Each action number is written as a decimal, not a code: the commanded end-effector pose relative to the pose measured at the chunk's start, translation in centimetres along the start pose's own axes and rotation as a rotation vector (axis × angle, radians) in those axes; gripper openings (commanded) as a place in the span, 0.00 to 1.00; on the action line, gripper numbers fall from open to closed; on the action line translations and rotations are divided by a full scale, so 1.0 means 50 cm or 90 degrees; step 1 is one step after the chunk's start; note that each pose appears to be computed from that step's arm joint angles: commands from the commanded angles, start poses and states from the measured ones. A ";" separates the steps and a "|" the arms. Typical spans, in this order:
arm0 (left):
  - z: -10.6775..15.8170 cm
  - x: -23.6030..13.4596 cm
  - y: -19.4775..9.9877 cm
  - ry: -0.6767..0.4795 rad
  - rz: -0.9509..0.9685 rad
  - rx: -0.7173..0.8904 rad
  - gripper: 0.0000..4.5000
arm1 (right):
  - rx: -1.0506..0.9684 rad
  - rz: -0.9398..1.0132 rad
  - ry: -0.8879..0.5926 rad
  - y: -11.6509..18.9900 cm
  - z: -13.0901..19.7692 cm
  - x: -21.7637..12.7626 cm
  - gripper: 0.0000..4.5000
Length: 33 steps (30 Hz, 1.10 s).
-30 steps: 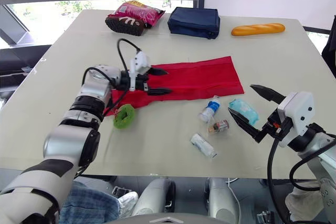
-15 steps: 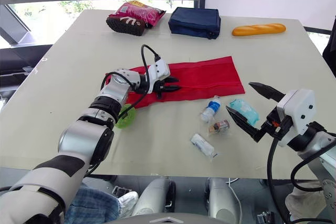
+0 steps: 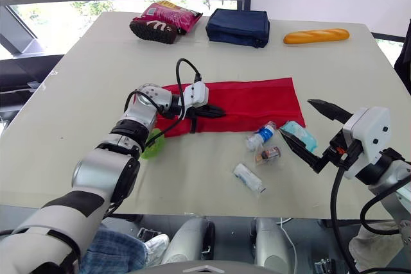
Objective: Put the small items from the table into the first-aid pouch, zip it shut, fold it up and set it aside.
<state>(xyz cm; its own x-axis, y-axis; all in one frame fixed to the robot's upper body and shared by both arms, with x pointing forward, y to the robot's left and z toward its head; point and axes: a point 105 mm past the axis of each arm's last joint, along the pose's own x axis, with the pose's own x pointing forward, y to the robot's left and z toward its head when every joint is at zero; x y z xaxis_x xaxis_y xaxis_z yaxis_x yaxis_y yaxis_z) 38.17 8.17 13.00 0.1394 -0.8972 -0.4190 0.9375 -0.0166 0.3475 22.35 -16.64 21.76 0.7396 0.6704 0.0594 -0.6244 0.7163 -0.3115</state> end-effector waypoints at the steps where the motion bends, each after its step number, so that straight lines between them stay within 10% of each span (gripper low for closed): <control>1: 0.024 -0.017 -0.004 -0.045 -0.018 0.035 0.00 | -0.029 0.008 -0.021 0.009 0.025 -0.002 1.00; 33: 0.051 -0.026 0.004 -0.056 -0.008 0.152 0.00 | -0.015 0.091 0.069 0.067 0.006 -0.021 1.00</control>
<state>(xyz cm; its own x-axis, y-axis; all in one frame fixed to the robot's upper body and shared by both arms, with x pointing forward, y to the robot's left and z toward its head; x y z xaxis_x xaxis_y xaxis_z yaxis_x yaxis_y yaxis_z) 37.01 8.72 14.10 0.0710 -0.9179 -0.3905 0.8706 -0.1341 0.4734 19.80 -15.42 20.78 0.6666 0.7395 -0.0934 -0.7258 0.6153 -0.3077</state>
